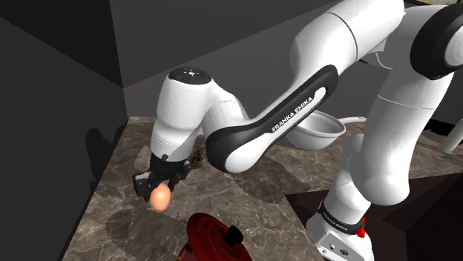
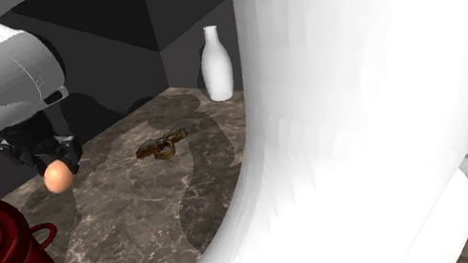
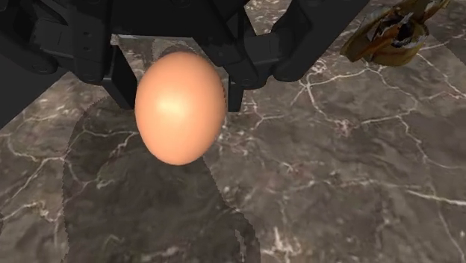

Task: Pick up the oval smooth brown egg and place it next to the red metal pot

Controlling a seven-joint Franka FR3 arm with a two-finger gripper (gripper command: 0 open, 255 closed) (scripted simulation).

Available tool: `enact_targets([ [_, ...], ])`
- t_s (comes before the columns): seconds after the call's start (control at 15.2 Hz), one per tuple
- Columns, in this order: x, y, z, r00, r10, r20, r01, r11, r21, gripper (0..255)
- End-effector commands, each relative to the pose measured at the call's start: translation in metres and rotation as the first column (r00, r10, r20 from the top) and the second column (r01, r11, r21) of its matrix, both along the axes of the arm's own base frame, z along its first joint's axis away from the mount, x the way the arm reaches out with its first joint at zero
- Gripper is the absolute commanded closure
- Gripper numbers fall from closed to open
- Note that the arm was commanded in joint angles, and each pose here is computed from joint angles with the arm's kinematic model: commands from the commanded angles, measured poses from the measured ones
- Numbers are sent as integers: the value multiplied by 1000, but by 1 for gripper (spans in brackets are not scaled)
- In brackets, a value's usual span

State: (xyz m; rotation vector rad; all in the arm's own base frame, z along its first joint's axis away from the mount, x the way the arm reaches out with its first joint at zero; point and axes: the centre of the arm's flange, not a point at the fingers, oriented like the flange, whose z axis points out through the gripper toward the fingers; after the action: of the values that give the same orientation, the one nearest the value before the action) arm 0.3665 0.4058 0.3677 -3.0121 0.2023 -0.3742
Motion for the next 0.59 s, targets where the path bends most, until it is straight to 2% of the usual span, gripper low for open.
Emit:
enact_targets([
  [0.0,0,1,-10,1000,0,1,0,1000,1,255],
  [0.2,0,1,-24,1000,0,1,0,1000,1,255],
  [0.53,0,1,-24,1000,0,0,0,1000,1,255],
])
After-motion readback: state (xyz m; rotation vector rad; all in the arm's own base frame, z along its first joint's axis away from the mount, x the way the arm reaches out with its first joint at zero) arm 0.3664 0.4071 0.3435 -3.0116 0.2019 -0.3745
